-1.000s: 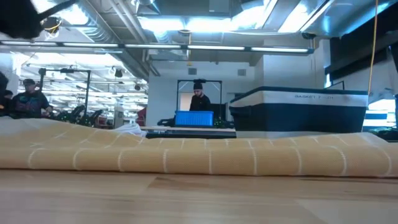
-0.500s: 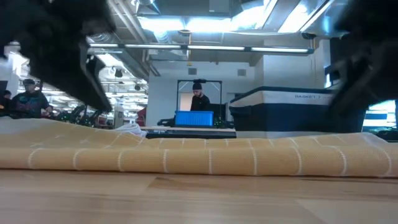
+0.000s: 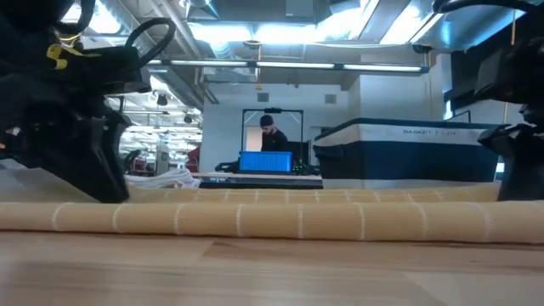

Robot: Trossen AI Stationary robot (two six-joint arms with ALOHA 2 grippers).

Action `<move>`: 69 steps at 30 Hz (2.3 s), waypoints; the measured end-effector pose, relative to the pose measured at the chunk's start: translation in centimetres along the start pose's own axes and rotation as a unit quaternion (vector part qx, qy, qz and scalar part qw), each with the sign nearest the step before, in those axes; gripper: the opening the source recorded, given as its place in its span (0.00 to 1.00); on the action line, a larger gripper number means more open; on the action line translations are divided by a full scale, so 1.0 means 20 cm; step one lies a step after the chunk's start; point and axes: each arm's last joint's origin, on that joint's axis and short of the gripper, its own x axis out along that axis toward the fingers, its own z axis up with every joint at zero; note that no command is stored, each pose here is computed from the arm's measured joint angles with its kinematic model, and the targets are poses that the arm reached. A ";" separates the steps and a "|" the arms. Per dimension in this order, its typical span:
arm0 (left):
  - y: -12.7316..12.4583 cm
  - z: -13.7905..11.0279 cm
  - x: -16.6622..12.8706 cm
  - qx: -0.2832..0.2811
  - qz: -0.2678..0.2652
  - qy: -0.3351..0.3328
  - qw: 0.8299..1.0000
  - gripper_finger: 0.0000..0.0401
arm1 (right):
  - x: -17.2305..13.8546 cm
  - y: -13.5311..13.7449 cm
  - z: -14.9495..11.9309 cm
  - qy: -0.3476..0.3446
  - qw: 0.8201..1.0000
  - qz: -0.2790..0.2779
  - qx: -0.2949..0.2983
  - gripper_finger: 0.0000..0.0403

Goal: Fold towel
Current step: Fold the orange towel

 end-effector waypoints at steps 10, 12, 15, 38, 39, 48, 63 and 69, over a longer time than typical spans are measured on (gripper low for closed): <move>-0.02 0.35 -0.17 0.004 -0.066 -0.214 0.975 0.21 | -0.31 0.12 0.20 -0.008 0.995 0.057 0.076 0.45; -0.02 0.40 -0.14 0.016 -0.078 -0.245 0.966 0.21 | -0.37 0.13 0.18 -0.008 0.989 0.066 0.133 0.45; 0.00 0.42 -0.05 0.058 -0.097 -0.243 0.964 0.21 | -0.41 0.12 0.09 0.016 0.976 0.049 0.210 0.45; -0.12 0.54 0.45 0.098 -0.159 -0.219 0.958 0.21 | -0.16 0.00 -0.27 -0.024 0.888 0.055 0.456 0.74; -0.12 0.54 0.46 0.098 -0.158 -0.217 0.958 0.21 | -0.15 0.00 -0.28 -0.026 0.885 0.058 0.461 0.75; -0.15 0.58 0.55 0.092 -0.153 -0.216 0.960 0.21 | -0.09 -0.03 -0.25 -0.046 0.875 0.048 0.480 0.67; -0.16 0.80 0.76 0.093 -0.129 -0.240 0.958 0.21 | -0.04 -0.02 -0.22 -0.119 0.870 0.052 0.476 0.40; -0.20 0.84 0.81 0.091 -0.133 -0.249 0.955 0.21 | -0.02 -0.03 -0.22 -0.149 0.871 0.038 0.467 0.31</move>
